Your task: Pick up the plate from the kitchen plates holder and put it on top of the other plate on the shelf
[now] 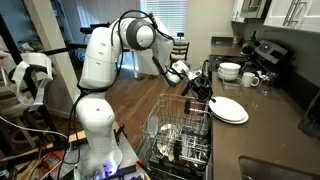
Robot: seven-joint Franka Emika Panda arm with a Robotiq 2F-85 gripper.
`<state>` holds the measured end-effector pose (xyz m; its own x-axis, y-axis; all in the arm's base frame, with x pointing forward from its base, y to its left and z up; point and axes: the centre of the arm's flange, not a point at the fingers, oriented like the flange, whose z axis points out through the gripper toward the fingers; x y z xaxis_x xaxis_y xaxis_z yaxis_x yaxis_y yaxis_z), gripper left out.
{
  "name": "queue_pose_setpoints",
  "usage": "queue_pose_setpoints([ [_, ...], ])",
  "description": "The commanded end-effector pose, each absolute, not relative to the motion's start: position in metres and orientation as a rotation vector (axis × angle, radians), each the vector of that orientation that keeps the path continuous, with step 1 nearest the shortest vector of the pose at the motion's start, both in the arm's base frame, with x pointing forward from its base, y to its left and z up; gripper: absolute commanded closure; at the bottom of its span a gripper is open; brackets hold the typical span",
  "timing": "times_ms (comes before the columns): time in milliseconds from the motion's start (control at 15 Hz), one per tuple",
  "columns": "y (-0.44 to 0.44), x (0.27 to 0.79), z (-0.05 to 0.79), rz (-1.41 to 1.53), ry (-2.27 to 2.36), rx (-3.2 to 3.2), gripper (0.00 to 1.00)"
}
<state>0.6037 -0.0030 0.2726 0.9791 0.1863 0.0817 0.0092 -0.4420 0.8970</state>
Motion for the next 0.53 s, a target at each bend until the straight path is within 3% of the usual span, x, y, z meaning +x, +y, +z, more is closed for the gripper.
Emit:
queue_pose_setpoints([
  [0,-0.0114,0.6106,0.2845,0.211,0.189,2.020,0.98],
  [467,-0.0137,0.6118,0.2849,0.207,0.201,2.025,0.93],
])
